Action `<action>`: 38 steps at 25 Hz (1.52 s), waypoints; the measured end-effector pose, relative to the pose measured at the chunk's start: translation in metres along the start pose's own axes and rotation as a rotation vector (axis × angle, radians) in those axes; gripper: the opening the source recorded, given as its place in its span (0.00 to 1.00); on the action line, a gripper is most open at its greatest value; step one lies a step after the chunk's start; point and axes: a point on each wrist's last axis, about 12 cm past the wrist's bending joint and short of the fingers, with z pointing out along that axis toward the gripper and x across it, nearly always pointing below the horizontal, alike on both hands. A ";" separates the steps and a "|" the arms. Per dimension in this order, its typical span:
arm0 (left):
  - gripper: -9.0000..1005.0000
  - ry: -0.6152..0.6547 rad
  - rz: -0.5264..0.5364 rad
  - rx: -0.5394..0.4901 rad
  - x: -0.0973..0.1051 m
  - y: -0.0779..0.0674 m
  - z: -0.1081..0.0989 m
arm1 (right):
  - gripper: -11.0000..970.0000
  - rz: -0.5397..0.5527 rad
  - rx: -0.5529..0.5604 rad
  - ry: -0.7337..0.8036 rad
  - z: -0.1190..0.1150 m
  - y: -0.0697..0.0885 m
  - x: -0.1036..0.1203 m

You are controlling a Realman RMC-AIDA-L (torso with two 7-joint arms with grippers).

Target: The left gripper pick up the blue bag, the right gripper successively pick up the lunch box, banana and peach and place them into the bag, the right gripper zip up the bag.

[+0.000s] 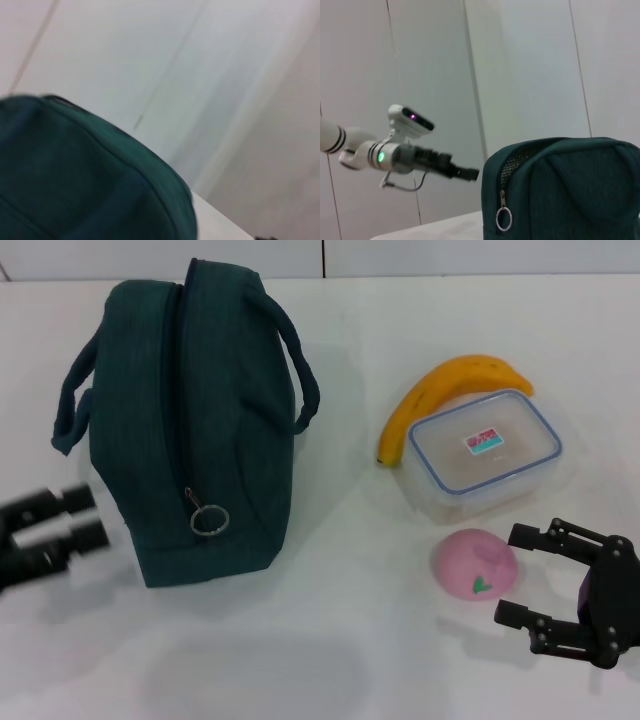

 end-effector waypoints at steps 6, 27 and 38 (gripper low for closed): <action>0.80 0.006 -0.054 -0.172 -0.055 0.014 -0.015 | 0.81 0.002 -0.004 -0.001 0.001 0.000 0.000; 0.80 0.445 -0.245 -0.440 -0.190 0.016 0.088 | 0.81 -0.003 0.004 -0.001 -0.001 0.002 0.001; 0.80 0.500 -0.248 -0.534 -0.180 0.026 0.098 | 0.81 -0.002 0.006 0.000 -0.002 0.002 0.002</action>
